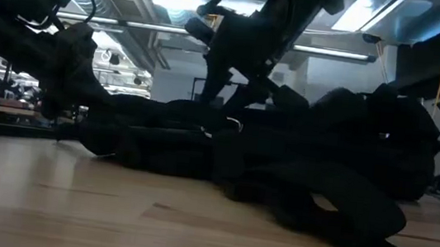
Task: Unpack backpack
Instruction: Close the black bag
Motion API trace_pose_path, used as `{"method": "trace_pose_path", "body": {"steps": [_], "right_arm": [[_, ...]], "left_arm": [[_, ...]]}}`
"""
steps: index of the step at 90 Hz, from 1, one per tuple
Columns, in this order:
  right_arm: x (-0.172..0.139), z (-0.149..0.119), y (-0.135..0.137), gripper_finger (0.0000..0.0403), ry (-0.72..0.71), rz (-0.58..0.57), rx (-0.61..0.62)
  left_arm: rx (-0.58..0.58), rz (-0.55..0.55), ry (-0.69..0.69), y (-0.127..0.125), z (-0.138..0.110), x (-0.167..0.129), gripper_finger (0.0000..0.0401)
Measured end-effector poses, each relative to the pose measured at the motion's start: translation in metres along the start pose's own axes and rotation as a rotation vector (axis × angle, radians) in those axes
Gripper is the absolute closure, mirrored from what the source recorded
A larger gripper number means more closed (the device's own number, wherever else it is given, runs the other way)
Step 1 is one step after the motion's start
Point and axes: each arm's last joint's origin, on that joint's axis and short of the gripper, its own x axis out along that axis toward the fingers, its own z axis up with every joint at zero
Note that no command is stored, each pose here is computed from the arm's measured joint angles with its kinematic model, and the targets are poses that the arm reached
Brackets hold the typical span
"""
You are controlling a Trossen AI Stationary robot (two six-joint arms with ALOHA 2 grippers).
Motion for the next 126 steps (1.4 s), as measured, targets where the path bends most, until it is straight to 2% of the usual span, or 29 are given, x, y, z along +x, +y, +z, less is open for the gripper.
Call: {"method": "trace_pose_path", "body": {"steps": [30,53,73,98,107,119,126], "right_arm": [[0.000,0.001,0.001,0.0398,-0.025,0.014,0.030],[0.000,0.001,0.001,0.0401,-0.022,0.020,0.055],[-0.004,0.006,0.009,0.0402,0.005,0.067,0.085],[-0.029,0.013,0.012,0.0403,0.022,0.063,0.146],[-0.039,0.014,0.021,0.0401,0.032,0.132,0.151],[-0.049,0.015,0.029,0.0401,0.050,0.195,0.183],[-0.051,0.020,0.031,0.0401,0.049,0.197,0.182]], "left_arm": [[0.006,0.001,0.000,0.000,0.000,0.000,0.0401],[0.006,0.001,0.000,0.000,0.000,0.000,0.0401],[0.010,-0.010,-0.001,-0.001,0.000,0.000,0.0401],[0.016,-0.014,-0.007,-0.001,0.001,0.000,0.0401],[0.024,0.033,-0.016,0.002,0.000,0.000,0.0401],[0.027,0.042,-0.022,0.002,0.000,0.000,0.0401],[0.027,0.052,-0.029,0.002,0.000,0.000,0.0401]]}}
